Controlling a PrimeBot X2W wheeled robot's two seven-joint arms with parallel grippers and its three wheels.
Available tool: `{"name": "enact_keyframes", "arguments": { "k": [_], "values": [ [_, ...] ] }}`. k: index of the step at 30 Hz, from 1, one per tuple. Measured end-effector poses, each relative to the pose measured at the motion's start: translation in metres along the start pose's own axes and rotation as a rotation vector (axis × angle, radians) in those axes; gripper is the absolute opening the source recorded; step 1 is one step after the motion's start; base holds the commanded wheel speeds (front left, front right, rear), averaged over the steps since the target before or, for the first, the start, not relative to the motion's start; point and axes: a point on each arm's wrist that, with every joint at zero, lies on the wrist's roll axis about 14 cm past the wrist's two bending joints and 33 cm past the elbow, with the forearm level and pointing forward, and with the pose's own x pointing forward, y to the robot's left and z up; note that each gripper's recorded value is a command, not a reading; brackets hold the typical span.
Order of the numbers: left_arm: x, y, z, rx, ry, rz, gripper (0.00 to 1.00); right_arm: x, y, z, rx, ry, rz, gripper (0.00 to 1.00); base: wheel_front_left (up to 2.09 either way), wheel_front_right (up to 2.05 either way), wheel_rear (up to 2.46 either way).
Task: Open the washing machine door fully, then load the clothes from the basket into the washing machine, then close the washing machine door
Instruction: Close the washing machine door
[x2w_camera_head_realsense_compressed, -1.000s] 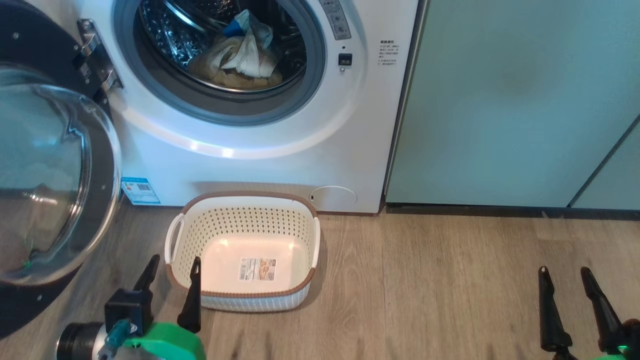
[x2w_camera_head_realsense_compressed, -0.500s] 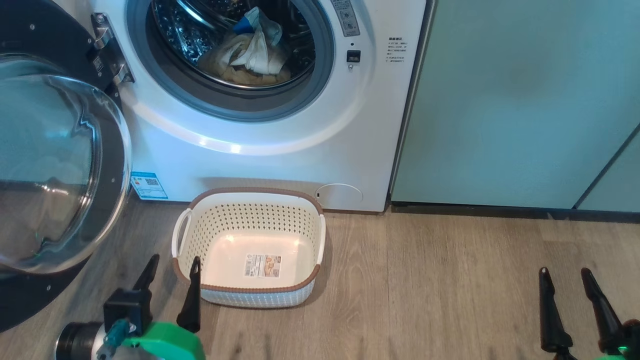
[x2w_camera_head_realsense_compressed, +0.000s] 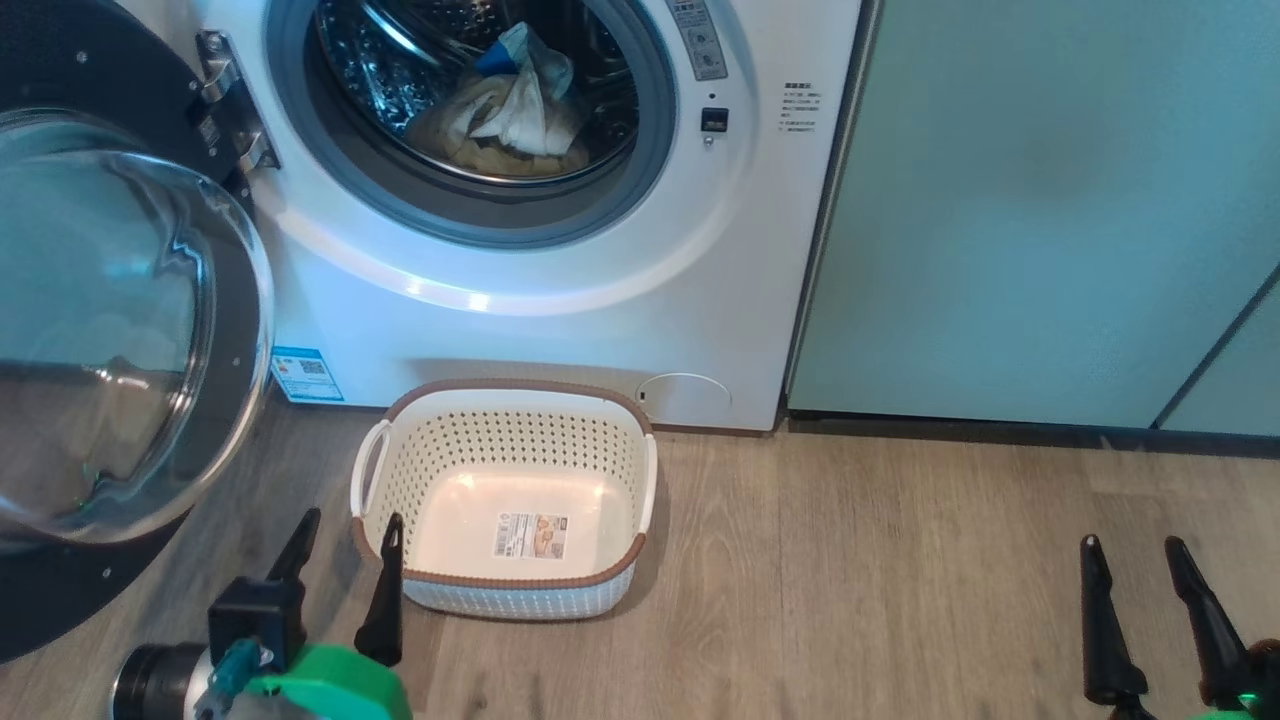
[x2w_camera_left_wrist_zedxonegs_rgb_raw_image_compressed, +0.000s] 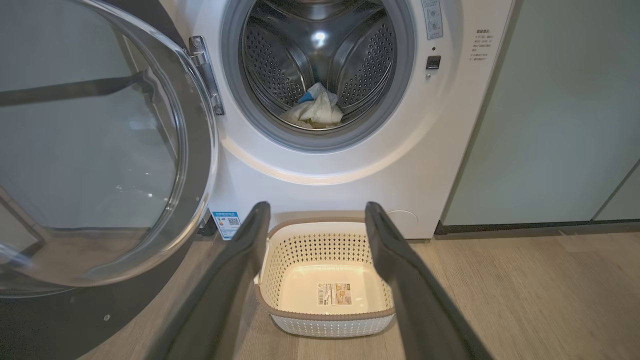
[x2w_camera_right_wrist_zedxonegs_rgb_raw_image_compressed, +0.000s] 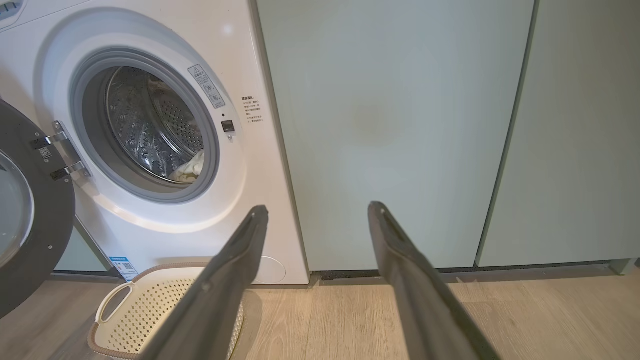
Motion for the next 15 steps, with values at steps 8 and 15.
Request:
{"name": "enact_keyframes", "arguments": {
  "k": [8, 15],
  "values": [
    [-0.007, 0.011, 0.000, 0.001, -0.001, 0.034, 1.00, 0.007, 0.011, -0.002, 0.003, 0.006, 0.040, 1.00, 0.00, 0.00, 0.00],
    [-0.022, 0.036, 0.004, -0.005, -0.011, 0.119, 1.00, 0.021, 0.037, -0.009, 0.011, 0.024, 0.128, 1.00, 0.00, 0.00, 0.00]
  ]
}}
